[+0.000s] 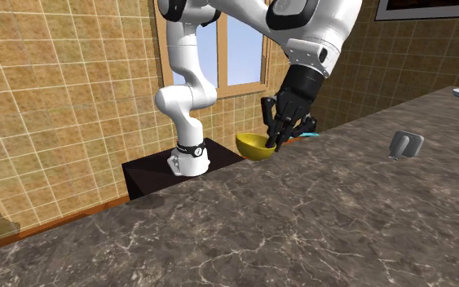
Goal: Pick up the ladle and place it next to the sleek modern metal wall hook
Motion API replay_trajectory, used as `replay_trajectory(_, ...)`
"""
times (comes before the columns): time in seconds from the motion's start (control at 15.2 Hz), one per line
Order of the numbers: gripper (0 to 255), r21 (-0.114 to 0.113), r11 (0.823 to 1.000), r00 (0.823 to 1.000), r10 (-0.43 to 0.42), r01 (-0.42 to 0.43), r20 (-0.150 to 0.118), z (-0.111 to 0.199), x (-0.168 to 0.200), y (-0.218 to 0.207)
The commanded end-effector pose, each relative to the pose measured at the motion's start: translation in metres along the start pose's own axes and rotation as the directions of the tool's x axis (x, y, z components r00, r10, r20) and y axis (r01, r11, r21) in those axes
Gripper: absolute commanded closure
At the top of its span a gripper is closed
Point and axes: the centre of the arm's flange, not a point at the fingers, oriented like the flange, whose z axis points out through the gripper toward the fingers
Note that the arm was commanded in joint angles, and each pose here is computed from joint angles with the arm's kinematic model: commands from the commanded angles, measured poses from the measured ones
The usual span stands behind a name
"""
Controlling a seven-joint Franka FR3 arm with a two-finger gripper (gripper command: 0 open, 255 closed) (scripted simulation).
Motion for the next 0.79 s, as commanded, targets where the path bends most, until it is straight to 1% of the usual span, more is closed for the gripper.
replay_trajectory(0.0,255,-0.001,1.000,1.000,0.001,-0.001,0.000,-0.014,-0.013,-0.021)
replay_trajectory(0.73,255,-0.001,1.000,1.000,0.001,-0.001,0.000,-0.087,-0.077,-0.129)
